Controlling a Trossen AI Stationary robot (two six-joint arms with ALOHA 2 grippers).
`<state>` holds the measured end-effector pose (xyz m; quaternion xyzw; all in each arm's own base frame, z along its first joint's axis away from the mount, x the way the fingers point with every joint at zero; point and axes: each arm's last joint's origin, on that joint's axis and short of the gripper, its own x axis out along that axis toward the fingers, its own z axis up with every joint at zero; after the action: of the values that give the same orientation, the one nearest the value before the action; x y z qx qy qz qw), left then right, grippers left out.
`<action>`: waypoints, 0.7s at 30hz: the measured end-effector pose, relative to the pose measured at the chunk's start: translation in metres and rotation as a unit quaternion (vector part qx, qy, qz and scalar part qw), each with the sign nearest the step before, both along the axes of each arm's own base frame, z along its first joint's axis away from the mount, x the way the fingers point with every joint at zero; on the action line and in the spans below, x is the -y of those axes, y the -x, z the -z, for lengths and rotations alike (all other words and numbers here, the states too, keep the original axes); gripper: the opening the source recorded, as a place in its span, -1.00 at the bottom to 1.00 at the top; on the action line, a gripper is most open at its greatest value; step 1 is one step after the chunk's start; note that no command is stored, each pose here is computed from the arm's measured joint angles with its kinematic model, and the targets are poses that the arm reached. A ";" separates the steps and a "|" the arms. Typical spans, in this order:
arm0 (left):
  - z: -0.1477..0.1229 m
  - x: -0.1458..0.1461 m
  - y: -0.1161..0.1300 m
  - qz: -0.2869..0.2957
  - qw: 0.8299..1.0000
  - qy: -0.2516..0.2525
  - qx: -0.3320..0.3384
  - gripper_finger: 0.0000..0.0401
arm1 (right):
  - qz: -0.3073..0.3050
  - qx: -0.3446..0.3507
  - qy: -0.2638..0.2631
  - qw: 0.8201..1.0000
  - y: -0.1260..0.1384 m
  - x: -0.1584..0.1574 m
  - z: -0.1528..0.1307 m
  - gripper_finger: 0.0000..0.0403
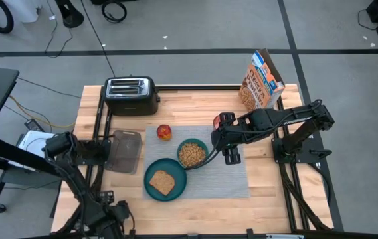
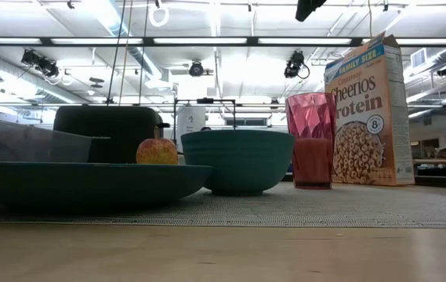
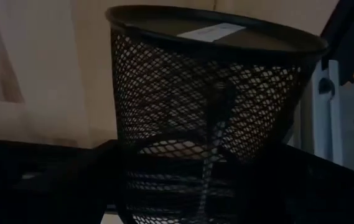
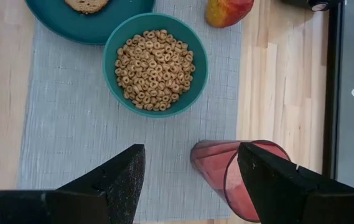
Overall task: Arrange a breakfast setting
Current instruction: Move the mesh desk to the bottom right of the table
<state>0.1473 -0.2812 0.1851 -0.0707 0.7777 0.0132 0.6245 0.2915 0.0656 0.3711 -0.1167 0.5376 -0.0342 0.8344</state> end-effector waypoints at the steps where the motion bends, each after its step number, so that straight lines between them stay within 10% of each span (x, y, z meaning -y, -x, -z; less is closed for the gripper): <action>1: 0.002 -0.003 -0.001 -0.004 1.000 -0.003 -0.001 0.97 | 0.000 0.000 -0.003 1.000 0.000 0.000 0.000 0.30; 21: -0.033 -0.071 -0.050 -0.103 0.993 -0.018 0.052 0.97 | -0.003 -0.004 -0.022 1.000 0.000 -0.001 0.000 0.30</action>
<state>0.1974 -0.2098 0.2176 -0.1395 0.7322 0.0880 0.6608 0.2914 0.0668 0.3709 -0.1005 0.5410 -0.0195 0.8348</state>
